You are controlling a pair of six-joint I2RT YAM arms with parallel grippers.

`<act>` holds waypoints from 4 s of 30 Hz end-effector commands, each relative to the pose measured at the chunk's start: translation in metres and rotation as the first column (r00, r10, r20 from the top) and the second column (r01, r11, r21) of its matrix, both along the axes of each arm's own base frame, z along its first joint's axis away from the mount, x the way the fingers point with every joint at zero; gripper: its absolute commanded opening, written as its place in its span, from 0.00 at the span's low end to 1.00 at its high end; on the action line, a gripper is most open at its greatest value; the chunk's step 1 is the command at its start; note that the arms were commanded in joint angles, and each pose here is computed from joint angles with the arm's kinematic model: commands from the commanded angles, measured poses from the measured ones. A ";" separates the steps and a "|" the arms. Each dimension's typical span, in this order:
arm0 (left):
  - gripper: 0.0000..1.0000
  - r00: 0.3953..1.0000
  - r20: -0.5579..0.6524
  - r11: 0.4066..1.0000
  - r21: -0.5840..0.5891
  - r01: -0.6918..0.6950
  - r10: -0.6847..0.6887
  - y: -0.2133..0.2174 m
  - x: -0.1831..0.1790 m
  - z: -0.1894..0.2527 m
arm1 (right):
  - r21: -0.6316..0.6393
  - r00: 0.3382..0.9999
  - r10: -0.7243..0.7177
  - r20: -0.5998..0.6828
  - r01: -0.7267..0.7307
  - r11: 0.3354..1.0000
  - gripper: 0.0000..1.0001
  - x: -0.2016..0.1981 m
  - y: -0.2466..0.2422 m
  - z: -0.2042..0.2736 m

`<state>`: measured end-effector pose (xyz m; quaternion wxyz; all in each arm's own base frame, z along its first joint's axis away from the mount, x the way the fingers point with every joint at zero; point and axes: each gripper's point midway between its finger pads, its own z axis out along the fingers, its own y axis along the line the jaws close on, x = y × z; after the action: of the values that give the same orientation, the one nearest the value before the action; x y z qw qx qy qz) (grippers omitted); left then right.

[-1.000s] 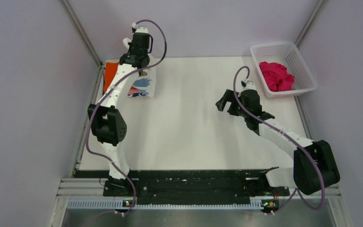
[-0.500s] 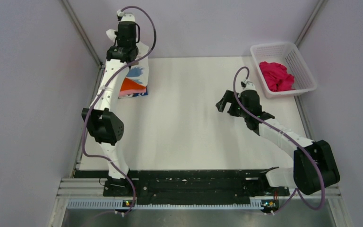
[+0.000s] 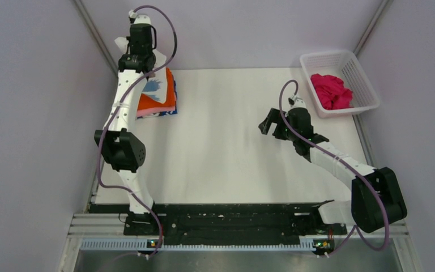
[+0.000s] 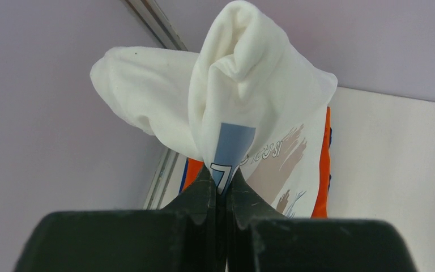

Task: Fold and stack the t-shirts
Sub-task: Put the neatly folded tshirt into the corner of the board with the left arm, then smooth out wrinkles on the folded tshirt

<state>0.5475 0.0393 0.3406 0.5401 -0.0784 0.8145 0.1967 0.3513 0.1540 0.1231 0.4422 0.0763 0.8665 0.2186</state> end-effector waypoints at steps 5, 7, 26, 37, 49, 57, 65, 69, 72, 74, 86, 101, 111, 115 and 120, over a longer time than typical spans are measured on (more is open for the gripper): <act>0.00 0.994 0.098 0.997 -0.052 0.055 -0.050 -0.011 0.028 0.016 | -0.017 0.999 -0.011 0.044 0.012 1.000 0.99 0.013 -0.004 0.016; 0.00 0.992 0.107 0.995 -0.069 0.076 -0.069 -0.016 0.033 0.015 | -0.018 0.999 -0.011 0.039 0.012 1.000 0.99 0.013 -0.004 0.015; 0.00 1.000 0.007 0.947 -0.319 0.016 -0.015 0.052 0.059 -0.079 | -0.071 0.998 -0.064 0.018 0.065 0.995 0.99 0.019 -0.015 0.006; 0.00 0.989 -0.151 0.930 -0.364 -0.058 0.002 0.102 0.058 -0.168 | -0.093 0.997 -0.075 -0.004 0.075 0.993 0.99 0.026 -0.016 -0.001; 0.99 0.973 -0.173 0.933 -0.297 -0.202 0.156 0.140 0.047 -0.172 | -0.111 0.997 -0.078 -0.024 0.075 0.991 0.99 0.024 -0.017 -0.004; 0.99 0.975 -0.064 0.959 -0.181 -0.219 0.211 0.104 0.037 -0.096 | -0.117 0.997 -0.079 -0.022 0.076 0.990 0.99 0.023 -0.019 -0.004; 0.99 0.996 -0.028 0.962 -0.265 0.072 -0.082 0.008 0.052 -0.078 | -0.131 0.996 -0.088 -0.026 0.084 0.988 0.99 0.022 -0.022 -0.008; 0.99 0.988 -0.037 0.931 -0.342 0.130 -0.152 -0.013 0.059 -0.094 | -0.138 0.996 -0.085 -0.027 0.080 0.987 0.99 0.021 -0.023 -0.009; 0.97 0.982 -0.062 0.925 -0.349 0.148 -0.181 -0.018 0.063 -0.109 | -0.146 0.996 -0.089 -0.026 0.085 0.986 0.99 0.021 -0.024 -0.010; 0.94 0.970 -0.089 0.915 -0.362 0.179 -0.225 -0.026 0.065 -0.124 | -0.150 0.995 -0.092 -0.028 0.086 0.985 0.99 0.022 -0.025 -0.012; 0.78 0.948 -0.295 0.981 -0.185 0.067 -0.120 -0.015 0.072 -0.207 | -0.166 0.994 -0.096 -0.049 0.087 0.982 0.99 0.023 -0.027 -0.021; 0.61 0.963 -0.266 0.993 -0.120 0.016 -0.048 -0.004 0.067 -0.189 | -0.168 0.993 -0.095 -0.071 0.082 0.982 0.99 0.022 -0.027 -0.029; 0.48 0.949 -0.315 0.999 -0.036 -0.026 0.013 0.011 0.061 -0.202 | -0.174 0.992 -0.101 -0.069 0.088 0.981 0.99 0.022 -0.028 -0.029; 0.40 0.955 -0.297 0.999 -0.047 -0.027 0.012 0.009 0.062 -0.196 | -0.175 0.992 -0.102 -0.073 0.088 0.981 0.99 0.022 -0.028 -0.031; 0.45 0.964 -0.264 0.998 -0.068 -0.004 -0.014 0.005 0.063 -0.178 | -0.178 0.992 -0.100 -0.082 0.084 0.980 0.99 0.022 -0.028 -0.033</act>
<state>0.6093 0.0386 0.1075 0.3759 -0.0558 0.9088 0.1725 0.3585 0.1276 0.0756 0.3963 0.0845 0.9065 0.1186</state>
